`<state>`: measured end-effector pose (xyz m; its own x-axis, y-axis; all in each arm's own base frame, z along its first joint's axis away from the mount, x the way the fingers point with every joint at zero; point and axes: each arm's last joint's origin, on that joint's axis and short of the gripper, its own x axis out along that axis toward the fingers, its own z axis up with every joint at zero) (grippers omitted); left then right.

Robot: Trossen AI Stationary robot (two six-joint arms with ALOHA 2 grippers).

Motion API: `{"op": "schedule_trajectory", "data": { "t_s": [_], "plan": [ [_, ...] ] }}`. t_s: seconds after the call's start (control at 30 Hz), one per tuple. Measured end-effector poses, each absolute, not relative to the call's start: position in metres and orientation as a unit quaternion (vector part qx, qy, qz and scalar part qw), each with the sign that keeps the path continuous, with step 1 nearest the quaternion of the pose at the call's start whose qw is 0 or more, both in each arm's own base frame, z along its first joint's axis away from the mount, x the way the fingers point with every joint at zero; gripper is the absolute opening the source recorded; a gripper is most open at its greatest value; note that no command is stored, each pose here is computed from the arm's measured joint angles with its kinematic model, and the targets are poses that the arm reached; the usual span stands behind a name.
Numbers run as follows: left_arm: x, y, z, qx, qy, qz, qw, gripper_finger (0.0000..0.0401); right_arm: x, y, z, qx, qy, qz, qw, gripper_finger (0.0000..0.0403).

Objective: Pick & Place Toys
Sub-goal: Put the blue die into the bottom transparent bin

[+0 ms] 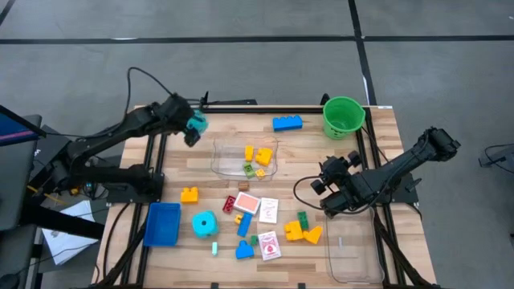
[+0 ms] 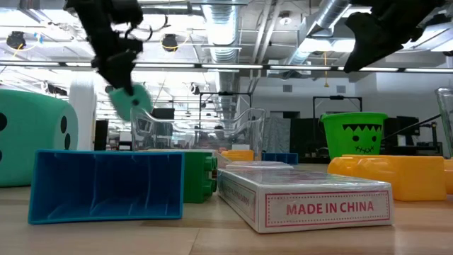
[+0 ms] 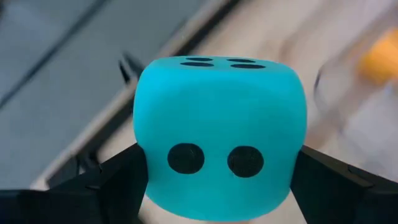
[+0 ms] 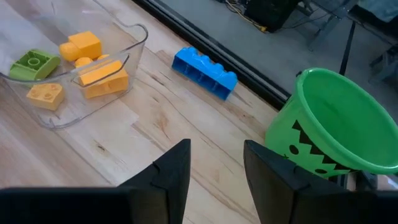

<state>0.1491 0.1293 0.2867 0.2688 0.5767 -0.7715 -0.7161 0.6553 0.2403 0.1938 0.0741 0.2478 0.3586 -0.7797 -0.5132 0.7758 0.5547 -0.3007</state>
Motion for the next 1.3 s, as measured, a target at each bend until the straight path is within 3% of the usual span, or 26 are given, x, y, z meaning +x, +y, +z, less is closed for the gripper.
{"op": "schedule_trajectory", "data": {
  "t_s": [0.2, 0.5, 0.6, 0.8, 0.97, 1.13, 1.3],
  "plan": [
    [0.159, 0.135, 0.319, -0.049, 0.291, 0.410, 0.863, 0.0326, 0.194, 0.074, 0.248, -0.039, 0.330, -0.458, 0.825, 0.0140],
    [0.195, 0.139, 0.329, -0.101, 0.154, 0.205, 0.961, 0.0326, 0.199, 0.065, 0.248, -0.117, 0.366, -0.445, 0.809, 0.0140],
    [0.216, 0.137, 0.325, -0.110, 0.132, 0.132, 0.976, 0.0326, 0.202, 0.056, 0.248, -0.156, 0.394, -0.439, 0.792, 0.0140],
    [0.258, 0.130, 0.305, -0.111, 0.128, 0.059, 0.984, 0.0326, 0.208, 0.047, 0.248, -0.143, 0.397, -0.452, 0.786, 0.0140],
    [0.285, 0.131, 0.288, -0.144, 0.107, 0.044, 0.983, 0.0326, 0.208, 0.067, 0.265, -0.190, 0.293, -0.449, 0.823, 0.0145],
    [0.300, 0.138, 0.283, -0.176, 0.056, 0.016, 0.983, 0.0326, 0.191, 0.086, 0.306, -0.163, 0.151, -0.448, 0.866, 0.0187],
    [0.314, 0.135, 0.282, -0.209, 0.002, -0.086, 0.974, 0.0326, 0.179, 0.089, 0.320, -0.159, 0.118, -0.437, 0.877, 0.0270]
  ]
}}
